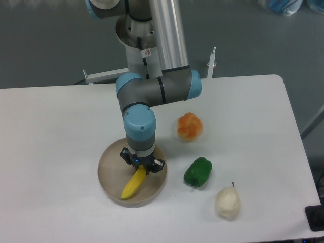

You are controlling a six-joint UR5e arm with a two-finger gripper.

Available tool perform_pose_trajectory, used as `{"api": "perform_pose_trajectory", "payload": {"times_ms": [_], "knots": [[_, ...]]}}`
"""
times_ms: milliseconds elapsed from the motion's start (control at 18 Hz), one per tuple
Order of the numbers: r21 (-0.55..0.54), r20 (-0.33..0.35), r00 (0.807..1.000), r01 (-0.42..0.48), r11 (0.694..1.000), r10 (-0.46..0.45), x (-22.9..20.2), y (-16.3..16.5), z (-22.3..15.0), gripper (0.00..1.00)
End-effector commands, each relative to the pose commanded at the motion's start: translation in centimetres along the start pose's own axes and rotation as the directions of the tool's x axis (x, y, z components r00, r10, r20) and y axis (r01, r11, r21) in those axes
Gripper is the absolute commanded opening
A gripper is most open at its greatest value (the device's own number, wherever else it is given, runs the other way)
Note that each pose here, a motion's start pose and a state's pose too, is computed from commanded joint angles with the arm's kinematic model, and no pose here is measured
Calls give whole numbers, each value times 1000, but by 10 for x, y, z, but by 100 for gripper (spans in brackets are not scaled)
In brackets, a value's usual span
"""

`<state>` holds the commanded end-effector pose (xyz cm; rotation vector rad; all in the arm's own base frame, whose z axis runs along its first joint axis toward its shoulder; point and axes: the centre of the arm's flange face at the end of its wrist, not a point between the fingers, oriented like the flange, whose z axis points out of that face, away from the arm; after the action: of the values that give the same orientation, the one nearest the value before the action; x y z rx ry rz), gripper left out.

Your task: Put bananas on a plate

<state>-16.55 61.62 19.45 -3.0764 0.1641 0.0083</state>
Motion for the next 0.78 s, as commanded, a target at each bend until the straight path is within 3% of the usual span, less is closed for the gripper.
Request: {"api": "perform_pose_trajectory", "payload": {"times_ms": [222,333,778], "knots": [[24,16,1000,-7,1000,7,-4,-6,-15,79],[40,28,1000,-6,999,5,-9,-8,-25,97],[158,113,988,86,984,-105,-83,11,-109,100]]}}
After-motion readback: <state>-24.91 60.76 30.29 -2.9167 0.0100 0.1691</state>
